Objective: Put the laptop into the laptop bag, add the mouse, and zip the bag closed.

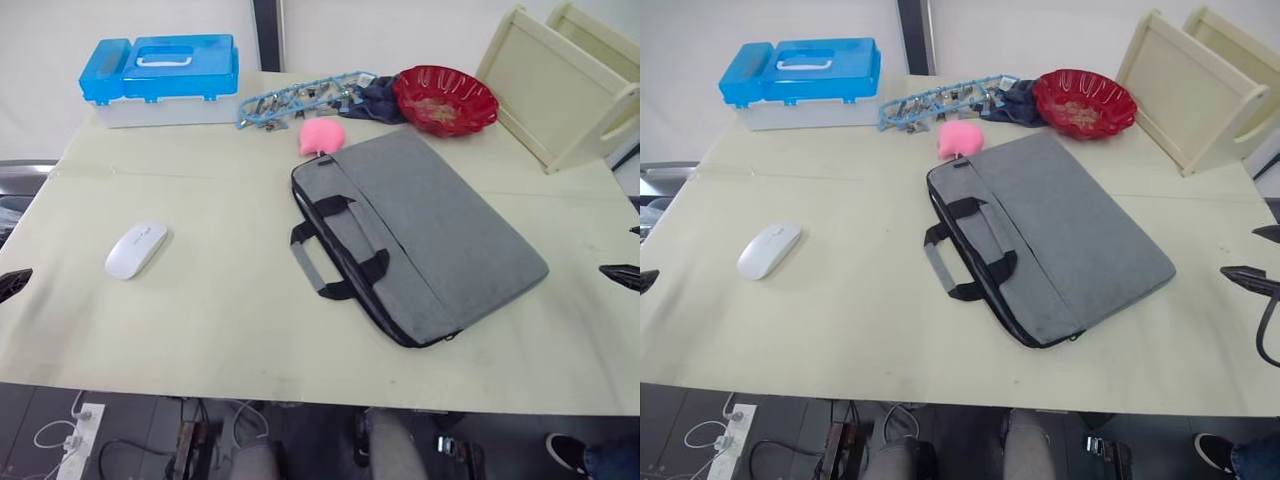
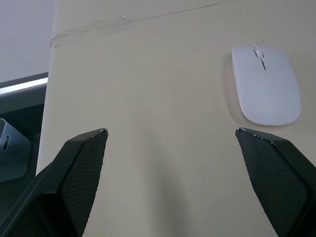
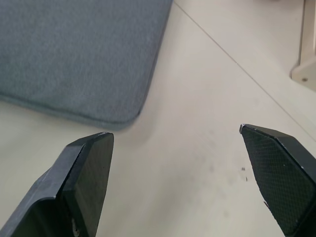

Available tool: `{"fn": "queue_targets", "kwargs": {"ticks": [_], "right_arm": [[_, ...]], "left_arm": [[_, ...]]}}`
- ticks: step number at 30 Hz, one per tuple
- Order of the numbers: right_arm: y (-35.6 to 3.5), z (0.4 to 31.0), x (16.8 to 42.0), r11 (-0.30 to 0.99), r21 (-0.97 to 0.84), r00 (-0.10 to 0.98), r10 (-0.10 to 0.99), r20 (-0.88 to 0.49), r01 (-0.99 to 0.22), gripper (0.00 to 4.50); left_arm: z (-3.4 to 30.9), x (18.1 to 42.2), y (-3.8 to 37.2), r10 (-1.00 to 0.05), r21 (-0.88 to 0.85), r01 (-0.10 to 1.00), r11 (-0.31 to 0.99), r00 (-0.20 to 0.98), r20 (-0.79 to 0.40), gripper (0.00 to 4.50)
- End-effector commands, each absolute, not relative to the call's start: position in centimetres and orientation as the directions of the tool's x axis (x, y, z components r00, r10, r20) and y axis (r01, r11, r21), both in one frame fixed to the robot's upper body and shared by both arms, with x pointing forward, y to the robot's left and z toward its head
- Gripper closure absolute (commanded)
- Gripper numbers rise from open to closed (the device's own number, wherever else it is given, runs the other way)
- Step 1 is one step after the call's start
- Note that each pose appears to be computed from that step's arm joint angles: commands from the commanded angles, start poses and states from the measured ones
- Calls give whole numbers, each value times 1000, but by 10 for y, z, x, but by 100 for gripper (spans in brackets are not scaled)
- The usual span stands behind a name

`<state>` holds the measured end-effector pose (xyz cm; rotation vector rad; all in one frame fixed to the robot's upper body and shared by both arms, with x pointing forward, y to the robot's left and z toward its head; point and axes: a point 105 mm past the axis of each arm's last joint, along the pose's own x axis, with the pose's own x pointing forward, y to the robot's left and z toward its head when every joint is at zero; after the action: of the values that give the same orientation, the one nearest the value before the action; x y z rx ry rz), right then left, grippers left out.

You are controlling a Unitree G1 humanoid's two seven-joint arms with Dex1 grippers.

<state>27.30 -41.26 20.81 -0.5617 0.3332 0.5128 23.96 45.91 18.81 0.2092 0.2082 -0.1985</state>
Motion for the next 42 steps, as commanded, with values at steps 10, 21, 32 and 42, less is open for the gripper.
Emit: {"fn": "queue_targets", "kwargs": {"ticks": [10,21,32,42], "right_arm": [[-356,231,296,584,-476,747,586,-313,-657,2],[-157,284,268,238,-384,239,970,46,-892,2],[-135,285,253,134,-388,130,991,39,-912,2],[-132,266,260,159,-411,172,985,7,-898,2]], "left_arm": [[203,231,465,-151,228,196,954,968,-200,0],[194,231,459,-160,211,199,957,969,-189,0],[197,214,458,-149,209,187,960,971,-185,0],[206,267,382,-370,141,393,909,915,-162,0]]}}
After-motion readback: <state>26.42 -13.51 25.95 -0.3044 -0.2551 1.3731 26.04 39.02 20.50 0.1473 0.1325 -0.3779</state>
